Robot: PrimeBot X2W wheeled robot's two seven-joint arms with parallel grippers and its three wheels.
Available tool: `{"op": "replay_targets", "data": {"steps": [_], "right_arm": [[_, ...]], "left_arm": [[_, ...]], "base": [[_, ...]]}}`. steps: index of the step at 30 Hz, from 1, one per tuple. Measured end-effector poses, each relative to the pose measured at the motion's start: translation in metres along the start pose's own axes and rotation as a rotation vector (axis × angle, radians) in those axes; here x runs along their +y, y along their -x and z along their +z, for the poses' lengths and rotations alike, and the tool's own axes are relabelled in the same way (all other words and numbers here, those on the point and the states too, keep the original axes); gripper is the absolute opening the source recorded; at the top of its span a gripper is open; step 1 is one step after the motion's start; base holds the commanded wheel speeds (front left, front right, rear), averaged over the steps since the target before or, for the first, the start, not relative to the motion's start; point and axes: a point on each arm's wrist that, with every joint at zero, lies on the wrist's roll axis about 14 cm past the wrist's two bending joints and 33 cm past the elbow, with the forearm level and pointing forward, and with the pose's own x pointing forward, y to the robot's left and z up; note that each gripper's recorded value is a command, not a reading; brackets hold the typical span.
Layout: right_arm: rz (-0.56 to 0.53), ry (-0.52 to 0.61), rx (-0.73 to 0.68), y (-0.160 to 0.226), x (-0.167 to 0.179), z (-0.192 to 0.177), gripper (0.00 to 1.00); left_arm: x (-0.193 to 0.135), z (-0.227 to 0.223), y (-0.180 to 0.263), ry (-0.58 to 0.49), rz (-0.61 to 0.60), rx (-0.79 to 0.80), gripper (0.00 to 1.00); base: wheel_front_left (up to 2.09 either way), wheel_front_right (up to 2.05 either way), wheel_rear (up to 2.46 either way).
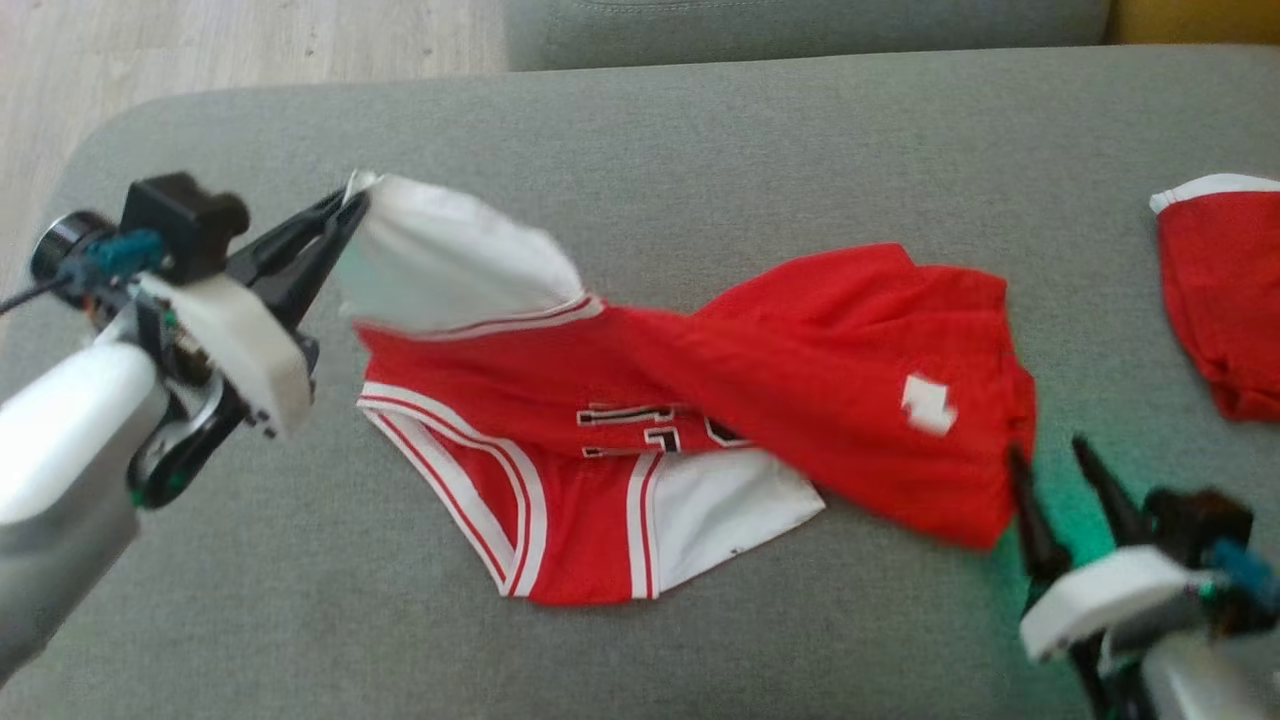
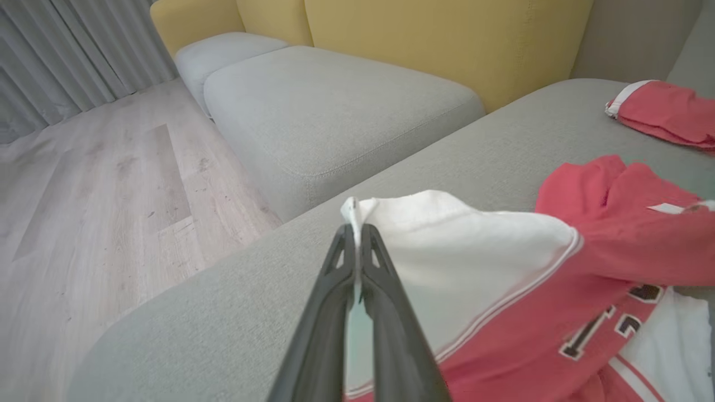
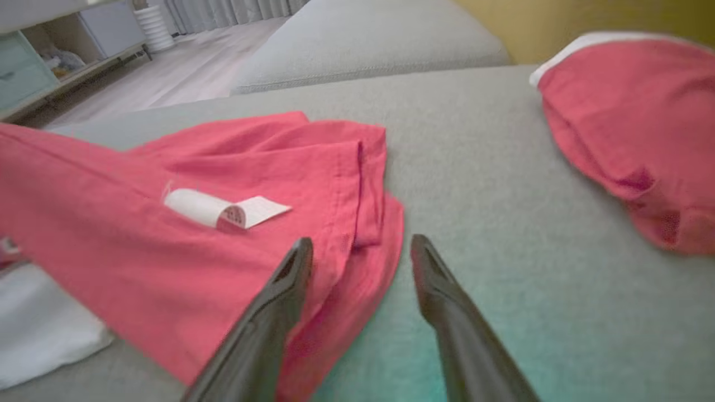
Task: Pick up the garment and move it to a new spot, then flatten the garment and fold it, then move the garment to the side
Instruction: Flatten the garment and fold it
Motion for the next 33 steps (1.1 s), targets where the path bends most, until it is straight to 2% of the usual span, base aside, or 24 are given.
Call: {"op": "replay_targets", "data": {"steps": [4, 11, 20, 21, 24, 27, 33], "right_arm": [[0.023, -0.102, 0.046, 0.015, 0.018, -0.023, 1.00], [0.078, -0.231, 0.033, 0.016, 0.042, -0.019, 1.00], [0.097, -0.280, 0.081, 0.016, 0.045, -0.027, 1.00], [0.099, -0.290, 0.082, 0.016, 0.046, -0.027, 0.92], [0.112, -0.310, 0.090, 0.017, 0.052, -0.029, 0.82], [0.119, -0.324, 0.090, 0.017, 0.055, -0.029, 0.78], [0.135, -0.332, 0.105, 0.017, 0.061, -0.033, 0.77]], "left_arm": [[0.003, -0.015, 0.008, 0.014, 0.017, 0.030, 0.00], [0.004, -0.024, 0.011, 0.038, 0.028, 0.044, 0.00], [0.007, -0.023, 0.017, 0.040, 0.044, 0.041, 0.00], [0.007, -0.023, 0.018, 0.039, 0.045, 0.040, 0.00], [0.007, -0.021, 0.019, 0.037, 0.048, 0.036, 0.00], [0.007, -0.020, 0.022, 0.037, 0.052, 0.034, 0.00], [0.009, -0.020, 0.026, 0.036, 0.061, 0.033, 0.00]], "base": [[0.00, 0.00, 0.00], [0.00, 0.00, 0.00], [0.00, 0.00, 0.00], [0.00, 0.00, 0.00], [0.00, 0.00, 0.00], [0.00, 0.00, 0.00], [0.00, 0.00, 0.00]]}}
